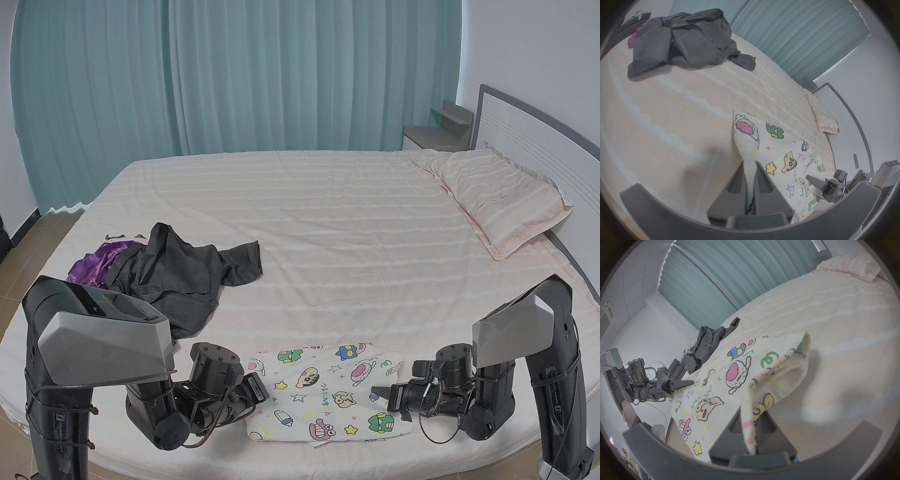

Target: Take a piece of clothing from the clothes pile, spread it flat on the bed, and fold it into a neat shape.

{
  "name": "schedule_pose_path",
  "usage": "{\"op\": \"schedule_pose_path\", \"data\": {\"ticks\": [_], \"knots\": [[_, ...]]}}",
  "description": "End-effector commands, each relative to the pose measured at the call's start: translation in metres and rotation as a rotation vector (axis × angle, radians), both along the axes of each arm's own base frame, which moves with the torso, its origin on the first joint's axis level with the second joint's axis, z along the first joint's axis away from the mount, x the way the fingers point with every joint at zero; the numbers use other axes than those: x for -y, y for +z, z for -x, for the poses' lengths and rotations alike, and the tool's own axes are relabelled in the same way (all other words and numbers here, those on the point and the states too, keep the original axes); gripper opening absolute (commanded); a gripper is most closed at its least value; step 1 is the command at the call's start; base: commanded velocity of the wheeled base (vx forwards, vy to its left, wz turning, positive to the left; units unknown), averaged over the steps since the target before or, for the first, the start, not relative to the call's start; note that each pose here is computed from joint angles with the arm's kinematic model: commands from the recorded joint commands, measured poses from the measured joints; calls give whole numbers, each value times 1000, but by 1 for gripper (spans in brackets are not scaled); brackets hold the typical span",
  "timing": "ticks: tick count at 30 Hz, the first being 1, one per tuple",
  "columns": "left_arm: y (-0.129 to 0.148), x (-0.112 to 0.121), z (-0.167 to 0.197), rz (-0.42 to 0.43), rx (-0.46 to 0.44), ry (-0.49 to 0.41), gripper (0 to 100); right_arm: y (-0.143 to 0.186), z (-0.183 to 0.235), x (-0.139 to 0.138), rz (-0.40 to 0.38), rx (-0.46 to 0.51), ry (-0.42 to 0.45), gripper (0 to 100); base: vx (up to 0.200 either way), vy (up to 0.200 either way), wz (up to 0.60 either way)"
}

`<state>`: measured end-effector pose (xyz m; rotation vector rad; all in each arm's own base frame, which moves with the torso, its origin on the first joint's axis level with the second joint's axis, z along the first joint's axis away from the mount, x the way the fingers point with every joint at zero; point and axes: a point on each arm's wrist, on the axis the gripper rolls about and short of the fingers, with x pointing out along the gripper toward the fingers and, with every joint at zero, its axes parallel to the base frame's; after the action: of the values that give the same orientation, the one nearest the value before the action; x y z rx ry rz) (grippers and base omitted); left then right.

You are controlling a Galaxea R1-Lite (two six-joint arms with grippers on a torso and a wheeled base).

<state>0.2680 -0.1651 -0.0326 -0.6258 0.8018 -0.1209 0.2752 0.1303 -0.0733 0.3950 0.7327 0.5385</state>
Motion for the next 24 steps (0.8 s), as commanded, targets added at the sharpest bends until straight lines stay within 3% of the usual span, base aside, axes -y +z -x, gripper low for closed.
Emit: {"op": "schedule_pose_path", "data": {"ticks": [1, 24], "knots": [[0, 0, 0, 2, 2, 1, 0, 2, -1, -1, -7, 17, 1, 0, 0, 200, 0], [0, 0, 0, 11, -2, 9, 0, 7, 0, 4, 5, 25, -37, 0, 0, 200, 0]]}}
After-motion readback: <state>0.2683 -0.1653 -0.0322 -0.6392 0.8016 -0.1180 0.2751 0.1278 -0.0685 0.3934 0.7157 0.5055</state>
